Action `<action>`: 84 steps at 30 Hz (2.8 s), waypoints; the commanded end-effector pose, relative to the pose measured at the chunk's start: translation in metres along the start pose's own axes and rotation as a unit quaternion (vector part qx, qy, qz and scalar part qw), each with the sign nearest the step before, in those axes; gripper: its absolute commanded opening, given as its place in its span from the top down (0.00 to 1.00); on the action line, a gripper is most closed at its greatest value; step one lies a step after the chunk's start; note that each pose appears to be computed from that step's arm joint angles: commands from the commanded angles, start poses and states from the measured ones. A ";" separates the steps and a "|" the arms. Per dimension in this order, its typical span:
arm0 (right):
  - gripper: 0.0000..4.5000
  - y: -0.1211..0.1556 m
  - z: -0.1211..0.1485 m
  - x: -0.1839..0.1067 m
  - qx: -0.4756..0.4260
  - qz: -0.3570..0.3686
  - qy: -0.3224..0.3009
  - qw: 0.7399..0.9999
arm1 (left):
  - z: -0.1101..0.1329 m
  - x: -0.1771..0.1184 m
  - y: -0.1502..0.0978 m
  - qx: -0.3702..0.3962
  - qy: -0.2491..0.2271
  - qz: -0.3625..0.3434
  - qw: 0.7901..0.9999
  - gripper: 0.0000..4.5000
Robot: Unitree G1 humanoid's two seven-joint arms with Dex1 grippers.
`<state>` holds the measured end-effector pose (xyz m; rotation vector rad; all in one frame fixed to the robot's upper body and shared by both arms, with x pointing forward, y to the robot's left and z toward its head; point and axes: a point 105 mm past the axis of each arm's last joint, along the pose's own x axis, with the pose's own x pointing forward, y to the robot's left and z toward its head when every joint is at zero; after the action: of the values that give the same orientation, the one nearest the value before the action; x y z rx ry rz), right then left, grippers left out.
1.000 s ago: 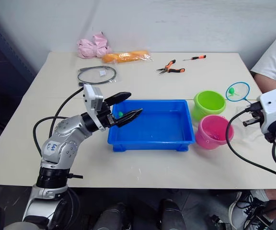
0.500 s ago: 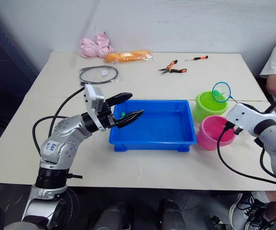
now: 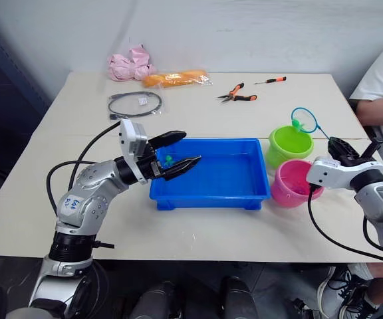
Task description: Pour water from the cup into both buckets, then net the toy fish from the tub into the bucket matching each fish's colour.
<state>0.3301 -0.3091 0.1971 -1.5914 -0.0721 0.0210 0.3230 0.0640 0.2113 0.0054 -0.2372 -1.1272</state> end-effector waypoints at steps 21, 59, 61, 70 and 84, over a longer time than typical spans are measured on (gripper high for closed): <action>1.00 -0.014 0.140 -0.012 0.521 0.276 -0.182 0.787 | 0.016 -0.100 0.033 0.086 0.113 0.037 0.989 0.01; 1.00 0.036 0.293 0.062 0.569 0.366 -0.171 0.716 | 0.010 -0.111 0.048 0.056 0.204 0.139 0.967 0.01; 1.00 0.029 0.291 0.060 0.577 0.365 -0.184 0.707 | 0.009 -0.110 0.047 0.057 0.205 0.134 0.968 0.01; 1.00 0.018 0.249 0.040 0.586 0.384 -0.177 0.692 | 0.006 -0.104 0.041 0.056 0.199 0.108 0.972 0.01; 1.00 0.003 0.180 -0.021 0.614 0.399 -0.178 0.657 | 0.026 -0.067 0.008 0.059 0.059 -0.031 0.996 0.01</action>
<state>0.3088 -0.1235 0.1749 -0.1045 0.3701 0.8780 0.3041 0.1397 0.2094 0.1979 -0.0970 -1.1100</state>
